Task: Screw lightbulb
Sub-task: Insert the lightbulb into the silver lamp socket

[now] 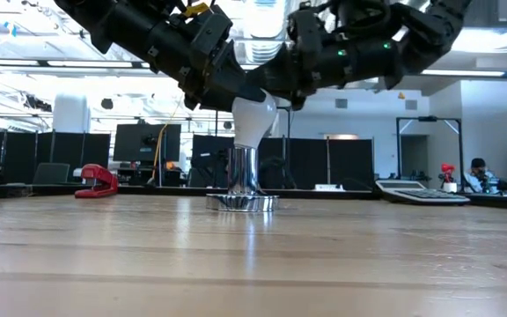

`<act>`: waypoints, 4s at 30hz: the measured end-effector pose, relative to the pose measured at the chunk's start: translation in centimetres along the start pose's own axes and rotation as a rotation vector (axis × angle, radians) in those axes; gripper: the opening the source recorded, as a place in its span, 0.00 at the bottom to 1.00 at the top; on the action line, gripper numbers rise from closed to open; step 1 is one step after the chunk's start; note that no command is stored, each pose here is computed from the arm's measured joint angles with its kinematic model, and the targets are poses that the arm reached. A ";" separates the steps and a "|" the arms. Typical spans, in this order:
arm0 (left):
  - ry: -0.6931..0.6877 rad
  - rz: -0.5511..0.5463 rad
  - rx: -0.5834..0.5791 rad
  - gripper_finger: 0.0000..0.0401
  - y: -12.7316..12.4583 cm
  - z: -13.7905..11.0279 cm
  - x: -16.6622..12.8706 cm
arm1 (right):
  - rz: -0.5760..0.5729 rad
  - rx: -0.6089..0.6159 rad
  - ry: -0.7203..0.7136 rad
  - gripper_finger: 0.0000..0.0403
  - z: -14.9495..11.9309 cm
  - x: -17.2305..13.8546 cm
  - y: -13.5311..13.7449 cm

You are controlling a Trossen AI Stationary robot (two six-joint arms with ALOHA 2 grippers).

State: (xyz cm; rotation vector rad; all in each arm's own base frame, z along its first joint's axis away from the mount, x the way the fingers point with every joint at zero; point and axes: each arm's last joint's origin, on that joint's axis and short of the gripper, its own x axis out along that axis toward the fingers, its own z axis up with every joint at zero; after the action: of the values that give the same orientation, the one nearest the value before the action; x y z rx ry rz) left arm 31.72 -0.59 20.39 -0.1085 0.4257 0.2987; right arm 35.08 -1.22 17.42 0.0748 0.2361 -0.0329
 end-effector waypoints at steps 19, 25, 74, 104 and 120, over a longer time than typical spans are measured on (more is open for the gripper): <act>-0.096 0.048 0.040 0.60 0.3 1.8 -1.6 | -0.002 -0.037 0.005 0.02 -0.2 0.7 -0.7; -0.125 0.043 0.035 0.60 0.3 2.5 -2.5 | 0.020 -0.051 -0.003 0.02 -0.2 0.7 -0.6; -0.310 -0.003 0.056 0.60 -0.6 -3.4 -3.0 | 0.029 -0.102 -0.058 0.02 0.3 0.7 -0.6; -0.267 0.023 0.009 0.60 0.2 -2.6 -2.3 | 0.069 -0.174 -0.047 0.02 3.2 2.2 -0.5; -0.150 0.075 -0.009 0.60 0.6 -3.9 -2.0 | 0.162 -0.171 -0.150 0.05 7.2 -0.5 1.5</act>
State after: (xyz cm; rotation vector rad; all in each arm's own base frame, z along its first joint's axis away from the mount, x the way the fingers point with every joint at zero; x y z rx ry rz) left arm 28.29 -1.22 17.62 -0.0788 0.2799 0.3801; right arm 36.29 -0.27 24.59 -0.0791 0.0819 0.1424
